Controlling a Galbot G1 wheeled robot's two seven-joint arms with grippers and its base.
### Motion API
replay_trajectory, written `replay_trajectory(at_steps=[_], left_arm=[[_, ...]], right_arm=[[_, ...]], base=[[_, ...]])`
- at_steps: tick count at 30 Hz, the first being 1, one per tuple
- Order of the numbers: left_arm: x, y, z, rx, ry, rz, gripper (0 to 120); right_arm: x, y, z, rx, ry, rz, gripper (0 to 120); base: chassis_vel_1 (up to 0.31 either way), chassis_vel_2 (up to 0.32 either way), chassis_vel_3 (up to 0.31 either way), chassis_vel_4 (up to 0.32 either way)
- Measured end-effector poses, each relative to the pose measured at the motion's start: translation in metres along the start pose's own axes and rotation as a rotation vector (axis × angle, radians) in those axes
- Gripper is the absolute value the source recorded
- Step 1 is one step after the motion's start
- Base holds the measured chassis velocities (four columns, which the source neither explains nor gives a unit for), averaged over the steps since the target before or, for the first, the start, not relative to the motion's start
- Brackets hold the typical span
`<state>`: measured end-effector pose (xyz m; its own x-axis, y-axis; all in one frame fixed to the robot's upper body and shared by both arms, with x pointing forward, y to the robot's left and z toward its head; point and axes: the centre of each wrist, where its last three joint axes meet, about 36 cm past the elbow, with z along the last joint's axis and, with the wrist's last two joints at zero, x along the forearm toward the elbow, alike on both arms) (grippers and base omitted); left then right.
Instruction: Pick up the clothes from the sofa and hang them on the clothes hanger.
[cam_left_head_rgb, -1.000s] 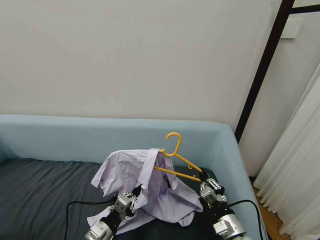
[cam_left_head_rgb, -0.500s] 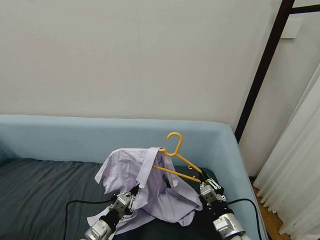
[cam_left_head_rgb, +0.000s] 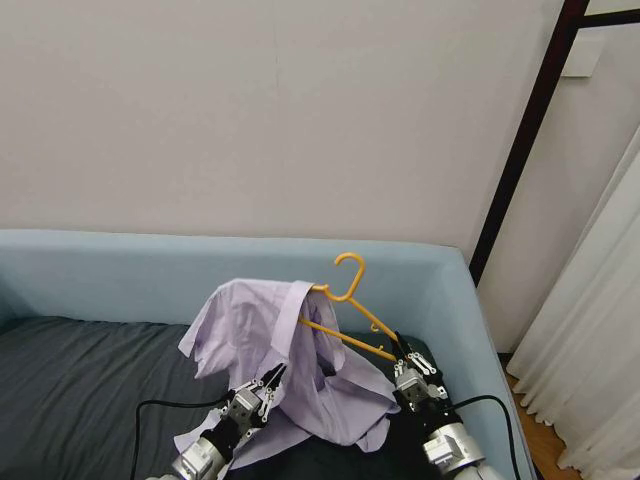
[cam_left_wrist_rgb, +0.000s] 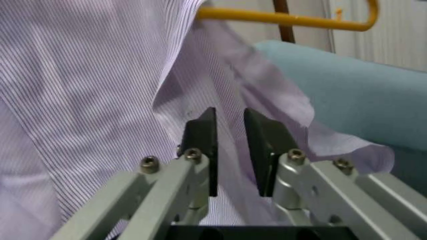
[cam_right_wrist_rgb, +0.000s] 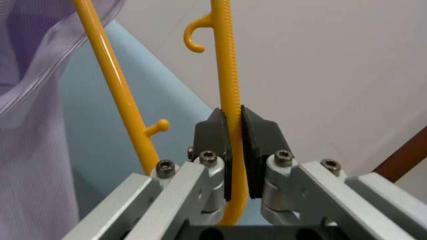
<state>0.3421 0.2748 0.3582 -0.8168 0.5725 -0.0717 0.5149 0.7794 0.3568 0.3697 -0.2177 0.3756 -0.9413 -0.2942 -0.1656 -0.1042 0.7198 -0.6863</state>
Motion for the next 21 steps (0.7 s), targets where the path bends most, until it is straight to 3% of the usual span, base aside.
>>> replay_trajectory(at_steps=[5, 8, 9, 10, 12, 13, 14, 16, 18, 19, 21], left_arm=[[0.023, 0.029, -0.014, -0.082, -0.100, 0.070, 43], [0.023, 0.056, -0.046, -0.045, -0.187, 0.130, 56], [0.023, 0.056, -0.046, -0.045, -0.187, 0.130, 56], [0.021, 0.065, -0.055, -0.038, -0.208, 0.155, 60], [0.011, 0.100, -0.086, -0.031, -0.256, 0.296, 70], [0.006, 0.113, -0.096, -0.040, -0.260, 0.347, 75], [0.006, 0.113, -0.096, -0.040, -0.260, 0.347, 75], [-0.005, 0.149, -0.113, -0.063, -0.228, 0.428, 83], [-0.012, 0.179, -0.121, -0.053, -0.170, 0.458, 91], [-0.012, 0.179, -0.121, -0.053, -0.170, 0.458, 91], [-0.017, 0.216, -0.127, -0.032, -0.118, 0.488, 98]], right_arm=[[-0.009, 0.001, 0.009, 0.037, -0.021, 0.012, 5], [-0.013, 0.004, 0.019, 0.065, -0.030, 0.011, 5], [-0.013, 0.004, 0.019, 0.065, -0.030, 0.011, 5], [-0.013, 0.005, 0.021, 0.070, -0.029, 0.010, 5], [-0.015, 0.011, 0.030, 0.089, -0.030, 0.007, 5], [-0.017, 0.013, 0.033, 0.098, -0.034, 0.006, 5], [-0.017, 0.013, 0.033, 0.098, -0.034, 0.006, 5], [-0.019, 0.016, 0.036, 0.115, -0.042, 0.007, 5], [-0.023, 0.018, 0.036, 0.123, -0.052, 0.004, 5], [-0.023, 0.018, 0.036, 0.123, -0.052, 0.004, 5], [-0.030, 0.020, 0.034, 0.131, -0.071, 0.000, 5]], base=[[0.000, 0.000, 0.000, 0.000], [0.000, 0.000, 0.000, 0.000], [0.000, 0.000, 0.000, 0.000], [0.000, 0.000, 0.000, 0.000], [0.000, 0.000, 0.000, 0.000], [0.000, 0.000, 0.000, 0.000], [0.000, 0.000, 0.000, 0.000], [0.000, 0.000, 0.000, 0.000], [0.000, 0.000, 0.000, 0.000], [0.000, 0.000, 0.000, 0.000], [0.000, 0.000, 0.000, 0.000]])
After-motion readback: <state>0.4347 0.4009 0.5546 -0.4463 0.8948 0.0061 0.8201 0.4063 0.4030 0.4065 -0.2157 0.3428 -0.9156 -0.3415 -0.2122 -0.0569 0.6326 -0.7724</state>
